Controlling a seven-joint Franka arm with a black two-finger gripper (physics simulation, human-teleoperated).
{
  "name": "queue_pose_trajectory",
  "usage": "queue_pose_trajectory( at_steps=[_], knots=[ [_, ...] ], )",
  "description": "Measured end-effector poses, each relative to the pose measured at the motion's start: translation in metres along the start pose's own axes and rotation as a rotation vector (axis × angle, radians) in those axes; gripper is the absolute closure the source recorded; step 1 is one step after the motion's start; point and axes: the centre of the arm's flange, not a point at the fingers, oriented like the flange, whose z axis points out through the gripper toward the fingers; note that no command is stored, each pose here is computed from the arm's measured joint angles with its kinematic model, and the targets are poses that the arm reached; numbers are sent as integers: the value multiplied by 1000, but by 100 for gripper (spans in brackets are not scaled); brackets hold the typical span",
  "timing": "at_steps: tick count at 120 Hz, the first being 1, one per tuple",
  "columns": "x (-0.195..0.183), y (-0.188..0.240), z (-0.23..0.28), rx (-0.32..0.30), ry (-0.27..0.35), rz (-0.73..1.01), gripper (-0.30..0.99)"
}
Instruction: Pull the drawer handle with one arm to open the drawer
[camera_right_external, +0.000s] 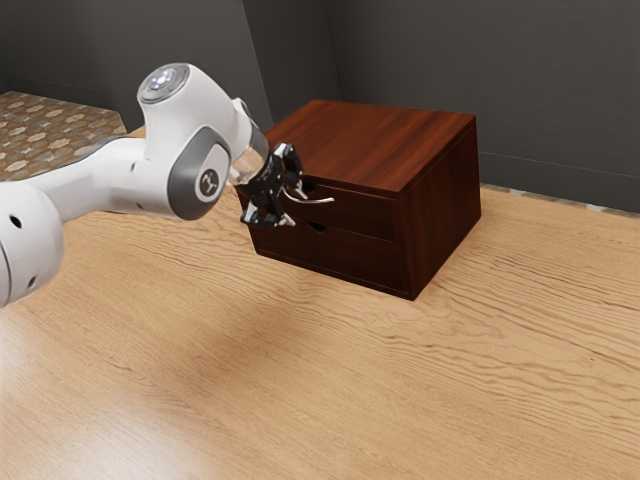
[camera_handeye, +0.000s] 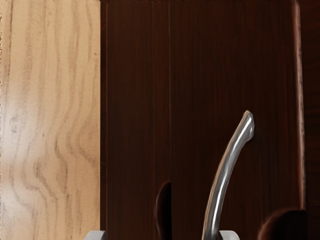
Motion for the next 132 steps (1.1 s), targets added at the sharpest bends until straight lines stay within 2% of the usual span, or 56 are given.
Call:
queue_pose_trajectory(
  at_steps=[88, 132],
  knots=[
    [2, -12, -15, 9, -4, 4, 72],
    [2, -34, -30, 21, -14, -2, 77]
  ],
)
